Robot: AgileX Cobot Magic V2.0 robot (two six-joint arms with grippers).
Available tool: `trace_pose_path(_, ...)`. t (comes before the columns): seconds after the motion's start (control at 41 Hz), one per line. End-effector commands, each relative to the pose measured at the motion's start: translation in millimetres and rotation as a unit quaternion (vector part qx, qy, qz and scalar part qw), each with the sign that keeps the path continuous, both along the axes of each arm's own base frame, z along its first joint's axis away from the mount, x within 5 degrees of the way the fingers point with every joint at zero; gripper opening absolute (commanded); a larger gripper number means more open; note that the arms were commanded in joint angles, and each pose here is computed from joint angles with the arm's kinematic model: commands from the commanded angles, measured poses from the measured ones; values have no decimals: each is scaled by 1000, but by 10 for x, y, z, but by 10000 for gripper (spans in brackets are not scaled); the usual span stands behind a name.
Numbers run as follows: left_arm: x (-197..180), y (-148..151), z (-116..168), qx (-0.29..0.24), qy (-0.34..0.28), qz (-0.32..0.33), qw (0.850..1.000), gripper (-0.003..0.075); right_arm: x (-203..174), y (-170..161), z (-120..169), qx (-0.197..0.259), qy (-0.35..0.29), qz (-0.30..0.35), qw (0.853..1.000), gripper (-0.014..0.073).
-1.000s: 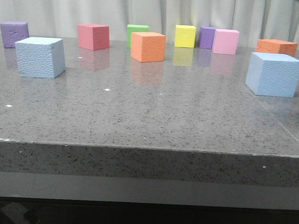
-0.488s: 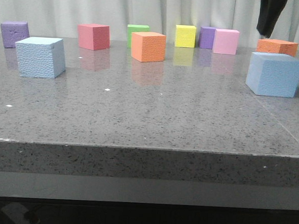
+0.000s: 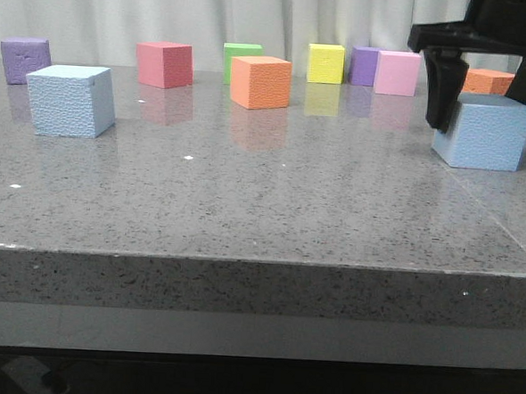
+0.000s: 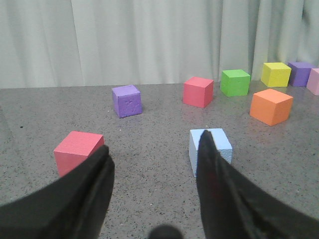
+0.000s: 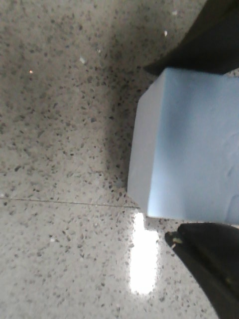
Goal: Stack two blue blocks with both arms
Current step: 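Lower the right gripper over the light-blue cube and close on it, then lift the light-blue cube and carry it toward the table centre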
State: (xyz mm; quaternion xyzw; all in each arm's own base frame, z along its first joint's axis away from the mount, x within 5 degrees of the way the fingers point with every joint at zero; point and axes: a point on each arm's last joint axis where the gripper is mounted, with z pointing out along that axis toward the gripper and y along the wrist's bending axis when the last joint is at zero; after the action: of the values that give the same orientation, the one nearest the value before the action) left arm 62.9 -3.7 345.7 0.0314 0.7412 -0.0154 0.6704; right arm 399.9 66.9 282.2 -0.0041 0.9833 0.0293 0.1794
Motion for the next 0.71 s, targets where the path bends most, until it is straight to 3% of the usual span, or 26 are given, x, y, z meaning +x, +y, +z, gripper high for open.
trace_pose_path(0.0, 18, -8, 139, -6, -42, -5, 999, 365, -39, -21, 288, 2, -45, 0, 999, 573)
trace_pose_path(0.22, 18, -8, 139, -6, -42, -5, 999, 365, -40, -22, 288, 1, -45, 0, 999, 389)
trace_pose_path(0.561, 18, -8, 139, -6, -42, -5, 999, 365, -54, -14, 272, 6, -33, -1, 999, 387)
trace_pose_path(0.683, 18, -8, 139, -6, -42, -5, 999, 365, -100, 86, 324, 29, -16, 6, 999, 387)
